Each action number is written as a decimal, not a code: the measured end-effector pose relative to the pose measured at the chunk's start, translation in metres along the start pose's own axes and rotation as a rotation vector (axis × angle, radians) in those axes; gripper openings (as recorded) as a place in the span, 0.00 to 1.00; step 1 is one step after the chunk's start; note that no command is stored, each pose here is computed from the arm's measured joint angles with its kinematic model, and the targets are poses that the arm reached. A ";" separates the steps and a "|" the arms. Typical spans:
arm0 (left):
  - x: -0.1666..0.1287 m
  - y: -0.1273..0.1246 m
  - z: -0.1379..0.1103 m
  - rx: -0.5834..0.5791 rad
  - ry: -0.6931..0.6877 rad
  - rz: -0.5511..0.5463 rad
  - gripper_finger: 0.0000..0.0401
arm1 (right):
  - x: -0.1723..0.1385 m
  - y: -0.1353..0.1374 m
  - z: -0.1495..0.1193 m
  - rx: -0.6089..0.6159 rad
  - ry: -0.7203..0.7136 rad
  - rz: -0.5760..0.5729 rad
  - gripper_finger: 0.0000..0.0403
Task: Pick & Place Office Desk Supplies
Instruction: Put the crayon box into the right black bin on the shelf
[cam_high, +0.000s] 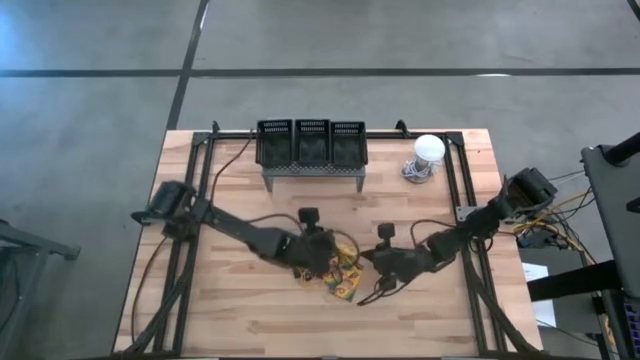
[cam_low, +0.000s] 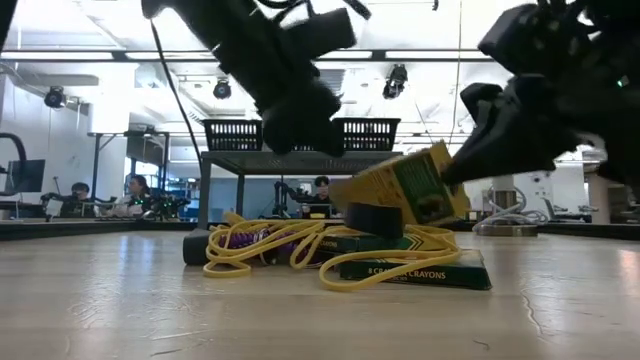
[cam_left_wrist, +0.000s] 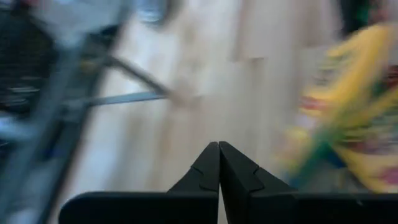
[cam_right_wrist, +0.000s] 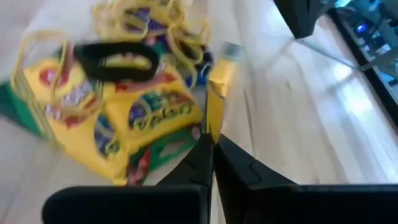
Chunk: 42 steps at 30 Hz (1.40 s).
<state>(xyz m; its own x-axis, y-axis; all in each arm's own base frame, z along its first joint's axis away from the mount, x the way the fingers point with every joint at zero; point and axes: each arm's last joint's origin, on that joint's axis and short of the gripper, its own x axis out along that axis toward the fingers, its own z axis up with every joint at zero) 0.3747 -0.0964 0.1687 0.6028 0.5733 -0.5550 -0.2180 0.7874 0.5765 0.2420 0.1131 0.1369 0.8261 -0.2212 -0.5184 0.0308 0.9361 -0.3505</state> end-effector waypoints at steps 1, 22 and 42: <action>-0.002 -0.003 -0.005 0.012 0.002 0.039 0.01 | -0.001 -0.003 0.002 0.019 -0.010 -0.007 0.02; 0.014 0.010 -0.043 -0.190 -0.569 -0.395 0.33 | -0.040 -0.065 0.022 0.400 -0.033 0.009 0.02; 0.060 -0.007 -0.027 -0.220 -0.385 -0.465 0.49 | -0.010 -0.048 0.020 0.306 -0.060 0.011 0.02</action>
<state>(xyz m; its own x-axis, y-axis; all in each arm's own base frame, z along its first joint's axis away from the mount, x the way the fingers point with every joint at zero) 0.3916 -0.0608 0.1152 0.8957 0.0711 -0.4390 0.0043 0.9857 0.1684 0.2433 0.0763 0.1744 0.8585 -0.2030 -0.4708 0.1826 0.9791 -0.0892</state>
